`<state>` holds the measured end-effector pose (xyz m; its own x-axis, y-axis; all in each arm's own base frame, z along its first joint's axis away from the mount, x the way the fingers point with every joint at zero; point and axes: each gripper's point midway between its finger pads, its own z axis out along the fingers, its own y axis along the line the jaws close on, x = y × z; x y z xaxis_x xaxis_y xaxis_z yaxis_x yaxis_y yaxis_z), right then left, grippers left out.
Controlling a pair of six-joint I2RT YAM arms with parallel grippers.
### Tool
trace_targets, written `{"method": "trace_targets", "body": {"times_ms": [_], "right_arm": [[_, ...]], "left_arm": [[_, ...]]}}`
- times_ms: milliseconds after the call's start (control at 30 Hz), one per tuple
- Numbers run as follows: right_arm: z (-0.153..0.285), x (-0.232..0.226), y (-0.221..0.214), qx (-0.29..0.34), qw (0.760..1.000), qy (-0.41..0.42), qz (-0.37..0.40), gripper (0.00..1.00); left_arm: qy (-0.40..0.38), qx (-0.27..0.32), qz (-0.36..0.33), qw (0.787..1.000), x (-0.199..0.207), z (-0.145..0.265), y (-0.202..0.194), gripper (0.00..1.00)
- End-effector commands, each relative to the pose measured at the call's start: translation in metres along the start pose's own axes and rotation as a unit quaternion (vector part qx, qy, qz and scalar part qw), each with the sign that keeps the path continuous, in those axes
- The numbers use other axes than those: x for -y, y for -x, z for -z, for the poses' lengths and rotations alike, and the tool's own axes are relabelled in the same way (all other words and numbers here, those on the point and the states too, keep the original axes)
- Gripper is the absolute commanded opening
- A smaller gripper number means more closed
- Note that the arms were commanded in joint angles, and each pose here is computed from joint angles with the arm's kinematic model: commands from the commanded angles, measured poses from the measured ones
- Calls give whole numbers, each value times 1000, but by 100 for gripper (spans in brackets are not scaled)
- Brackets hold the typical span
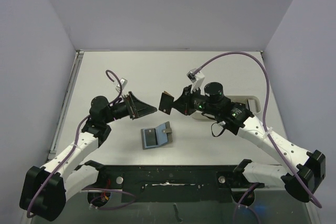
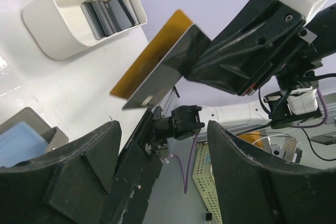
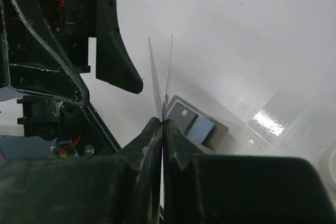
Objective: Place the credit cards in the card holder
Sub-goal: Place the credit card at the center of the board.
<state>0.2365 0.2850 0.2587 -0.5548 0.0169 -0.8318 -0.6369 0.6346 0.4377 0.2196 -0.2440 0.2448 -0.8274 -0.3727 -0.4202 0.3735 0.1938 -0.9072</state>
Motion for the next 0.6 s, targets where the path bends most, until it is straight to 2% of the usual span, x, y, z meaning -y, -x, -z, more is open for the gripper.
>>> {"method": "trace_targets", "body": {"times_ms": [0,400,433,500,567], "right_arm": [[-5,-40,19,38,995,90,-11,0],[-11,-59,8,25,989,143,-26,0],[-12,-60,7,24,989,143,-26,0],[-15,-59,5,21,989,143,-28,0],[-16,-58,3,18,989,143,-30,0]], "left_arm": [[-44,0,-41,998,20,1,3,64],[-38,-15,-42,998,8,-1,-4,61],[-38,-16,-43,998,7,0,-5,59],[-39,-16,-42,998,7,0,-6,47],[-40,-16,-40,998,6,0,-7,44]]}}
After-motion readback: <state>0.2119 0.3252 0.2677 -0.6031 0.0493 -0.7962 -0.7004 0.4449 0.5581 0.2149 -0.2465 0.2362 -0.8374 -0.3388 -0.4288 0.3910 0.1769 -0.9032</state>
